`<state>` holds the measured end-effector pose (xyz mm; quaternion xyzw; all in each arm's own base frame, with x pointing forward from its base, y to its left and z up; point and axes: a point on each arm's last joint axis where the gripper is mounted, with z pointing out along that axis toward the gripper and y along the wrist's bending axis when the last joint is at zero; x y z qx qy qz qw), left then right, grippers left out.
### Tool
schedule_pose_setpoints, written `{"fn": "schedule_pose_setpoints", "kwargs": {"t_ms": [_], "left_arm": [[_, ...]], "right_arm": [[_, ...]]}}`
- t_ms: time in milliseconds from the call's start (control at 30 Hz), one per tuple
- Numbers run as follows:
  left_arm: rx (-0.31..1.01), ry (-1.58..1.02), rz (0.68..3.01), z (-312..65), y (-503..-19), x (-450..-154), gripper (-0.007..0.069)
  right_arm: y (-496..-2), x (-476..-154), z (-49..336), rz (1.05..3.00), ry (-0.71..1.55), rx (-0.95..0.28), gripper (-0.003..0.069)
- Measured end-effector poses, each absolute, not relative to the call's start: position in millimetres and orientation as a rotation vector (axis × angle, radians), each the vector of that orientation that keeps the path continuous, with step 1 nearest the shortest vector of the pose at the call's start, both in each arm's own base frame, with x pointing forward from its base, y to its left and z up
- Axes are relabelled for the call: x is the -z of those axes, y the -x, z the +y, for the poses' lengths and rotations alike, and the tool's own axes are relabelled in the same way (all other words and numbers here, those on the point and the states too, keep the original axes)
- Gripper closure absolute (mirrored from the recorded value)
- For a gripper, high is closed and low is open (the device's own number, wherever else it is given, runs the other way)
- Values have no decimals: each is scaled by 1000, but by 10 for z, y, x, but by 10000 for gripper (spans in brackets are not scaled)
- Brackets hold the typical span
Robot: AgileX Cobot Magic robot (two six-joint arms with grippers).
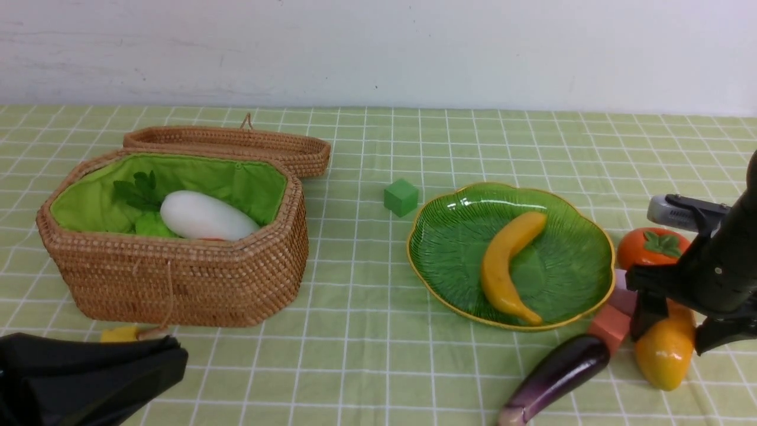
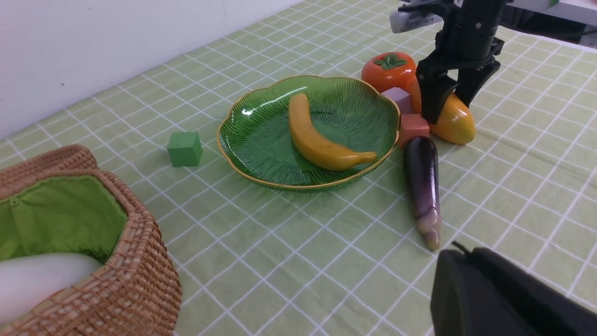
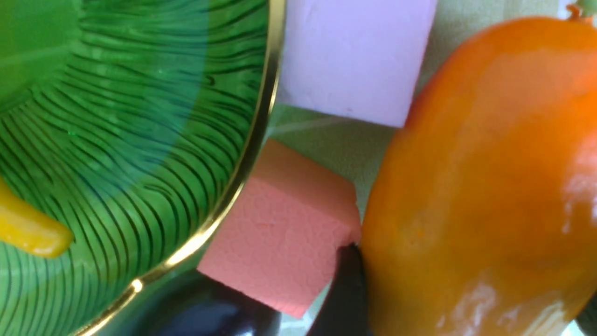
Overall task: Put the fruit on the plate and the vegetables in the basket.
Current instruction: Use the right arm to grab a mango and put it into the right plate
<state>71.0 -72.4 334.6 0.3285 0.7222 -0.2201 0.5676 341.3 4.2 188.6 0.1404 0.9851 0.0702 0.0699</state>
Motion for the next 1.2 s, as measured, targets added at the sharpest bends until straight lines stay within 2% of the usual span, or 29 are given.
{"fn": "schedule_pose_setpoints", "kwargs": {"t_ms": [233, 433, 567, 667, 733, 800, 1000, 1200], "left_arm": [[517, -772, 1697, -724, -710, -3346, 638], [516, -772, 1697, -724, -711, -3345, 638], [503, -777, 1691, -720, -714, -3347, 636], [476, -783, 1663, -715, -726, -3364, 636], [470, -777, 1634, -716, -733, -3388, 636], [471, -771, 1613, -718, -736, -3407, 636], [494, -729, 1520, -729, -744, -3498, 631], [522, -701, 1493, -734, -742, -3533, 627]], "right_arm": [[-3328, -2061, -2, 2949, -348, -128, 99], [-3218, -2232, 0, 2960, -338, -125, 104], [-3185, -2482, 186, 2861, -259, -296, 108], [-3305, -2651, 488, 2734, -95, -442, 114], [-3441, -2692, 668, 2657, -31, -487, 114], [-3560, -2667, 734, 2631, -17, -494, 114], [-3967, -2316, 800, 2655, -11, -465, 117], [-4067, -2258, 791, 2639, 8, -425, 117]]}}
